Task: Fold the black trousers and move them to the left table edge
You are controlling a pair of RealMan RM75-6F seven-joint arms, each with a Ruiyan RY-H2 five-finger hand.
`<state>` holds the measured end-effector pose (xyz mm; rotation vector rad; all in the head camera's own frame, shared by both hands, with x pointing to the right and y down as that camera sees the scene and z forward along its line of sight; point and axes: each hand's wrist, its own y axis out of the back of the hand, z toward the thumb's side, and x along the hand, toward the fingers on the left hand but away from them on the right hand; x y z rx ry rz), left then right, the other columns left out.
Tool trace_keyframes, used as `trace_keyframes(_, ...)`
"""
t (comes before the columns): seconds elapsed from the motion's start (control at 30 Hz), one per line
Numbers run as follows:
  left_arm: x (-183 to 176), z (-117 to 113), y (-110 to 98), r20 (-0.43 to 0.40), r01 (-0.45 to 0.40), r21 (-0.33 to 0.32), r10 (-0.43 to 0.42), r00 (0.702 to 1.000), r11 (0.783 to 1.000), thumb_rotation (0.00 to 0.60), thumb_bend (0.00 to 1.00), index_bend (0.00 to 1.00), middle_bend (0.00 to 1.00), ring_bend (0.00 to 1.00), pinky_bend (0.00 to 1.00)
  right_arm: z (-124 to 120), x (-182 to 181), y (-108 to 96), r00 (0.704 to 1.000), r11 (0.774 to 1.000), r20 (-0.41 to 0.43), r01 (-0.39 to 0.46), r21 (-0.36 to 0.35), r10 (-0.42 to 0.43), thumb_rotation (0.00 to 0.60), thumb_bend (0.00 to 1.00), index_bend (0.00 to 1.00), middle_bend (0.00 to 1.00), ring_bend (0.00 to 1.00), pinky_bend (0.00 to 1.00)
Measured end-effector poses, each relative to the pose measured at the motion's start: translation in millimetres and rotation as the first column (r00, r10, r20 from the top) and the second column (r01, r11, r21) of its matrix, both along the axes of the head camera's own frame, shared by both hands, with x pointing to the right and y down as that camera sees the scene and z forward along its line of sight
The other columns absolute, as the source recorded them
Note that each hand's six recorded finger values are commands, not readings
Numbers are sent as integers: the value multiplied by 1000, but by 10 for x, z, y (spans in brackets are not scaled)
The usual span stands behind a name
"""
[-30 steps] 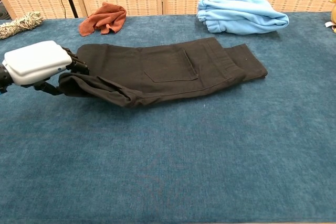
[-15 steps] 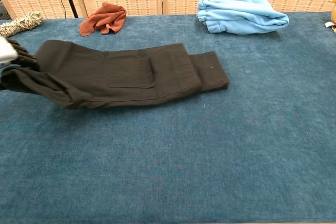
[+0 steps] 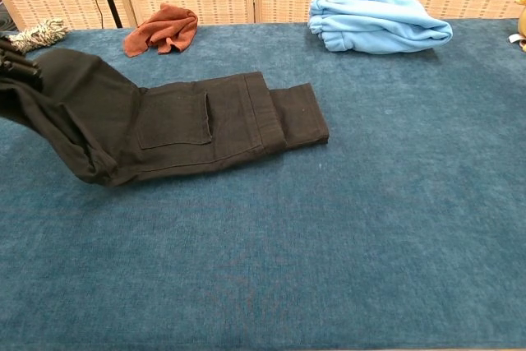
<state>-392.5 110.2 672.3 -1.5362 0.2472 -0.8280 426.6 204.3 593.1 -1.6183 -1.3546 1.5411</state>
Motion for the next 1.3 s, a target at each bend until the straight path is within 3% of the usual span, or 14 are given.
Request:
trace_keyframes(0.37,993,49,-253,-114,-159,86,168,979,984,600,537,683,537,482,452,4,12,-1,1000,1000,1,-5,-2,5,600,0,59,0,0,25)
trace_keyframes(0.87,2000,249,-381,-119,-255,117,268,956,960,600,536,682,537,482,452,6,48,-12,1000,1000,6,-16,-5,16,600,0,59,0,0,25)
trace_keyframes(1.3,2514,384,-399,-79,-303,113,312,947,946,600,536,681,537,479,452,7,72,-23,1000,1000,6,-24,-6,24,600,0,60,0,0,25)
